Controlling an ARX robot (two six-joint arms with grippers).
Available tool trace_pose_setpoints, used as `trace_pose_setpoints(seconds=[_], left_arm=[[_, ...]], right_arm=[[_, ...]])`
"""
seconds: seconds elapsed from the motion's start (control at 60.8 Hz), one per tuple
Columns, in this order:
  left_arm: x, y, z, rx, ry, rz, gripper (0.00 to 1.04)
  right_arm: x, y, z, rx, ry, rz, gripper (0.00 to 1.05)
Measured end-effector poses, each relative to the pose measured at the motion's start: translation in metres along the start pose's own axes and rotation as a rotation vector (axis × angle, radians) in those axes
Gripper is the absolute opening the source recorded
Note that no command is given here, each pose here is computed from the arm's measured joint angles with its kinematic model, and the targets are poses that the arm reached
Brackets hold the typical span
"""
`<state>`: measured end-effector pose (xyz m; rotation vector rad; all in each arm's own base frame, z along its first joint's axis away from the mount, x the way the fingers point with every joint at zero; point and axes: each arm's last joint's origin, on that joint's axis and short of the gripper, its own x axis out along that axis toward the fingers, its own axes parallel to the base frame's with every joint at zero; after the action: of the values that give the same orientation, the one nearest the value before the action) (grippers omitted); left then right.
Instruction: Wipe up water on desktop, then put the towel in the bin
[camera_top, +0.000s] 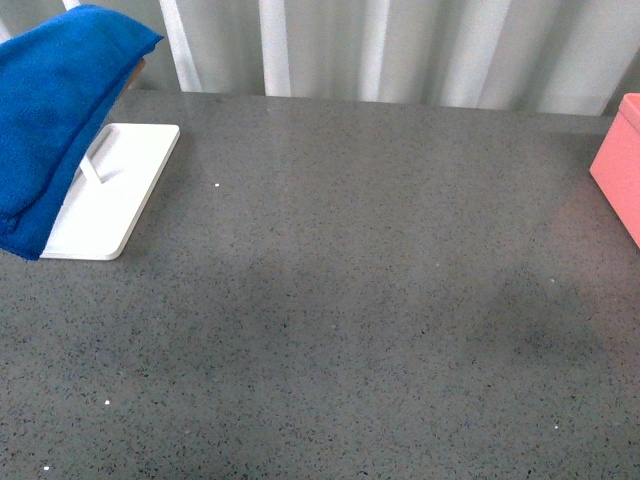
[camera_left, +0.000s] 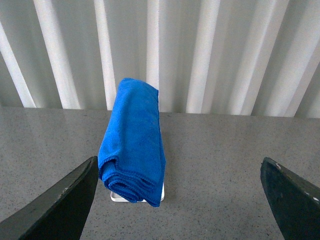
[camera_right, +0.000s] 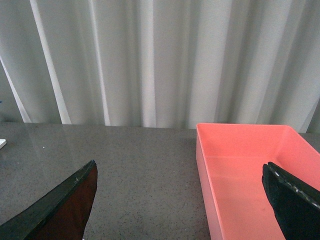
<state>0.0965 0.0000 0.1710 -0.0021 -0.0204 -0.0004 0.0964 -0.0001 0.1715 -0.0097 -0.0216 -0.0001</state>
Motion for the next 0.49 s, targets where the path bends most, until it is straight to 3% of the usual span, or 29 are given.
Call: trace_pose_setpoints(seconds=[0.493], left_arm=[[0.0000,0.0000,0.0000,0.000,0.000,0.000,0.98]], right_arm=[[0.0000,0.0000,0.0000,0.000,0.000,0.000,0.98]])
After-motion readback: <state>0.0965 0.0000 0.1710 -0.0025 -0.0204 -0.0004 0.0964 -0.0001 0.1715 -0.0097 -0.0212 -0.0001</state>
